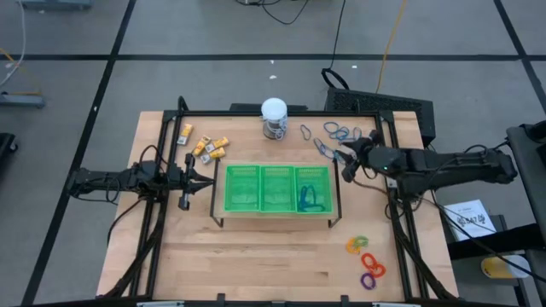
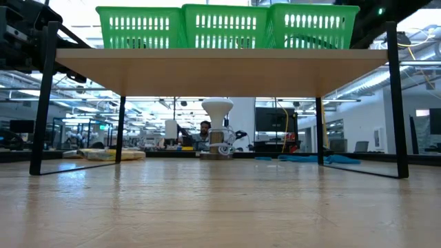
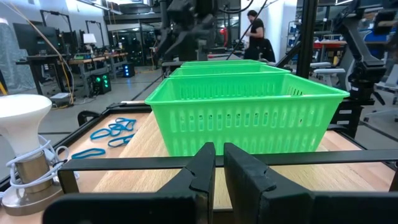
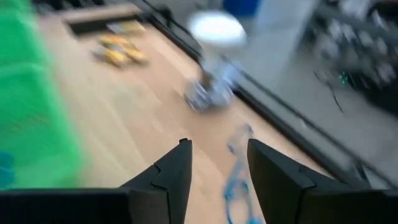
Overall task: Pick & Place Office Desk Supplies
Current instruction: Put the blue rubber band into the right green bin on the shelf
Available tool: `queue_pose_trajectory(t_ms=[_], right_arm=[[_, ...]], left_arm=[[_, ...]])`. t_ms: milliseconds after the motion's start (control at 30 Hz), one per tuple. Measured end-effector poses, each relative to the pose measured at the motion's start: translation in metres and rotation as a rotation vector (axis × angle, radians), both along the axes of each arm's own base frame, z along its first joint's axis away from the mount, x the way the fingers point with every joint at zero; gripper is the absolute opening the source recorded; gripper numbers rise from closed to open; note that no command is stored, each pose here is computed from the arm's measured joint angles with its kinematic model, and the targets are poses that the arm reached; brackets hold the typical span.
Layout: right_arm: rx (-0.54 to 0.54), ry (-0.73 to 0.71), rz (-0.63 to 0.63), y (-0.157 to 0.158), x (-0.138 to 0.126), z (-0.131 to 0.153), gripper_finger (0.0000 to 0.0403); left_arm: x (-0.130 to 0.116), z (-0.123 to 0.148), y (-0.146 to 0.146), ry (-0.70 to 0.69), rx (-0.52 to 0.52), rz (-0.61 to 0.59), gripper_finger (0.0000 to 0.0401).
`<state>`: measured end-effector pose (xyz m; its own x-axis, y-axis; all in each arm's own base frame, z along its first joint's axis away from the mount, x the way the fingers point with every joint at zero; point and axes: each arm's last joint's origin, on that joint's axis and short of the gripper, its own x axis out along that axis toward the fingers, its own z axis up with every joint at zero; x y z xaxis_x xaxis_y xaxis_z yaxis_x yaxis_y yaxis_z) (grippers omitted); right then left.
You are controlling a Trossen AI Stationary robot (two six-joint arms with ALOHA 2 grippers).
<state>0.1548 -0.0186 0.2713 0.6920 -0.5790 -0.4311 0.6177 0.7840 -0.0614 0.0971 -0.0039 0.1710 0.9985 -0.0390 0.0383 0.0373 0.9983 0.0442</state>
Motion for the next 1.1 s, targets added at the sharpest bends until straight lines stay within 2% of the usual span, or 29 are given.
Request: queue_pose_trajectory(t_ms=[233, 433, 567, 800, 967, 1100], right_arm=[[0.140, 0.085, -0.285, -0.030, -0.006, -0.019, 0.0144], [0.255, 0.211, -0.410, -0.067, -0.005, -0.038, 0.0143], [0.367, 0.210, -0.498, -0.098, -0.005, -0.052, 0.0144], [0.384, 0.210, -0.581, -0.138, -0.003, -0.073, 0.0138], [0.443, 0.285, -0.658, -0.155, -0.008, -0.093, 0.0134], [0.513, 0.309, -0.656, -0.164, -0.009, -0.108, 0.0134]], left_arm=[[0.000, 0.000, 0.000, 0.000, 0.000, 0.000, 0.0044], [0.000, 0.000, 0.000, 0.000, 0.000, 0.000, 0.0044], [0.000, 0.000, 0.000, 0.000, 0.000, 0.000, 0.0044], [0.000, 0.000, 0.000, 0.000, 0.000, 0.000, 0.0045], [0.000, 0.000, 0.000, 0.000, 0.000, 0.000, 0.0044], [0.000, 0.000, 0.000, 0.000, 0.000, 0.000, 0.0045]])
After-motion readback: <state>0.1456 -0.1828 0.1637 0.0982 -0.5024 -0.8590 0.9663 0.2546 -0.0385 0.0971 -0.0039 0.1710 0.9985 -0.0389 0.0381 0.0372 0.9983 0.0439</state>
